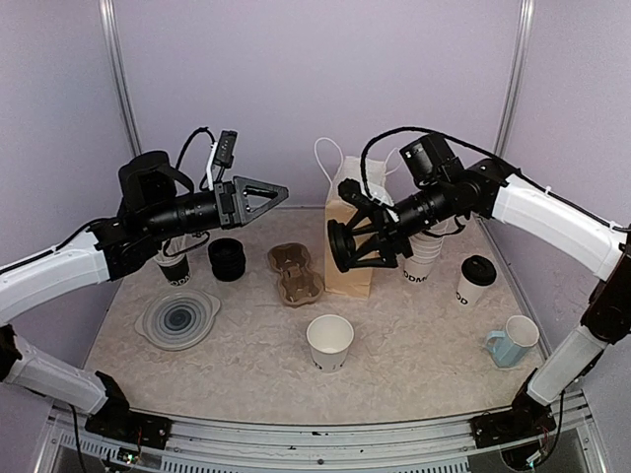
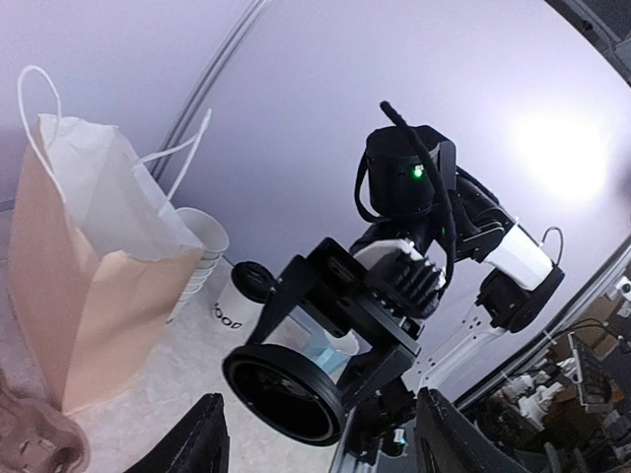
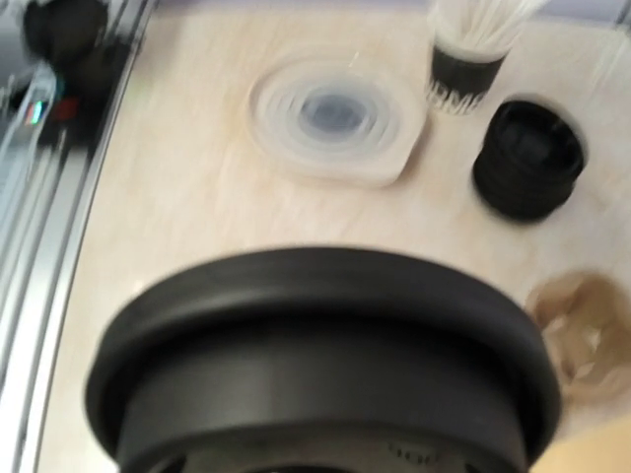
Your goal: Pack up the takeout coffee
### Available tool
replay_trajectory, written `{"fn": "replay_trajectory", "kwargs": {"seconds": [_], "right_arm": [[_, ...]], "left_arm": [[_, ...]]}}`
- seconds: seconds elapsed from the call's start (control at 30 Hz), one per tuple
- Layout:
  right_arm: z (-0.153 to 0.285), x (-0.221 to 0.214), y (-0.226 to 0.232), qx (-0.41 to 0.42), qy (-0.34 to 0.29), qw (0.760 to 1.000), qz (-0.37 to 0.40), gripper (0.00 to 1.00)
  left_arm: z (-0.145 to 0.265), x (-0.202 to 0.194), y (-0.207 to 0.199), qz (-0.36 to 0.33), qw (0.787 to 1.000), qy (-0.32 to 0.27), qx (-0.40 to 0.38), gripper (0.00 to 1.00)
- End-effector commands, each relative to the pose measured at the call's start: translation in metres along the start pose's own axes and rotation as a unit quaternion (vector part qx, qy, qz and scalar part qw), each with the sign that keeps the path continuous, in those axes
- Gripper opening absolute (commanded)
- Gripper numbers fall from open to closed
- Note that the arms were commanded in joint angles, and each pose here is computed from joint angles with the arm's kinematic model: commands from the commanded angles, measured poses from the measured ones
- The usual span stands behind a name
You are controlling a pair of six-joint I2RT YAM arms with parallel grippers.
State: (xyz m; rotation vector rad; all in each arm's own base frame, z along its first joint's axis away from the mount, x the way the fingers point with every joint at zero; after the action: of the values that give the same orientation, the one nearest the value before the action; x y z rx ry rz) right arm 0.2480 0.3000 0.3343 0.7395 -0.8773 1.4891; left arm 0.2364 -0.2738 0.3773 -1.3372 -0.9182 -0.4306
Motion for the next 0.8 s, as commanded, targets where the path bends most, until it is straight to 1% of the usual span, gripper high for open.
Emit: {"fn": "replay_trajectory", "kwargs": {"seconds": [0.0, 0.1, 0.2, 0.57, 0.77], "right_arm": [[0.006, -0.035, 0.028, 0.068, 0.100, 0.991, 0.055, 0.69], [-0.002, -0.052, 0.038, 0.102, 0.154, 0.981, 0.062, 0.68], [-0.010, -0.060, 0.041, 0.108, 0.184, 0.975, 0.066, 0.69], [-0.052, -0.066, 0.050, 0.139, 0.237, 0.959, 0.069, 0.71], [-0.065, -0.067, 0.049, 0.142, 0.253, 0.954, 0.071, 0.71]], "left_arm": [[0.018, -0.007, 0.017, -0.029, 0.994, 0.019, 0.106, 0.63], [0.023, -0.007, 0.023, -0.031, 0.990, 0.025, 0.136, 0.63], [0.025, -0.005, 0.030, -0.031, 0.986, 0.026, 0.160, 0.63], [0.024, -0.009, 0.040, -0.028, 0.985, 0.033, 0.167, 0.63], [0.029, -0.009, 0.041, -0.028, 0.985, 0.030, 0.169, 0.63]]}}
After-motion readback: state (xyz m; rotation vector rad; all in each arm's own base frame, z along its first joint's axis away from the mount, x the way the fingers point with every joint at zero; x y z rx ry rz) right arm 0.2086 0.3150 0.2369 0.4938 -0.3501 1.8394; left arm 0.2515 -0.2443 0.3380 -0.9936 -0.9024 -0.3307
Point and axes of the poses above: each gripper's point midway between its finger pads, its own z axis back along the fingers, its own y axis along the line the jaws close on, x = y × z, the point moved 7 cm from there along z, back along the fingers, and after that the axes turned 3 degrees about z, right-handed, at the moved point
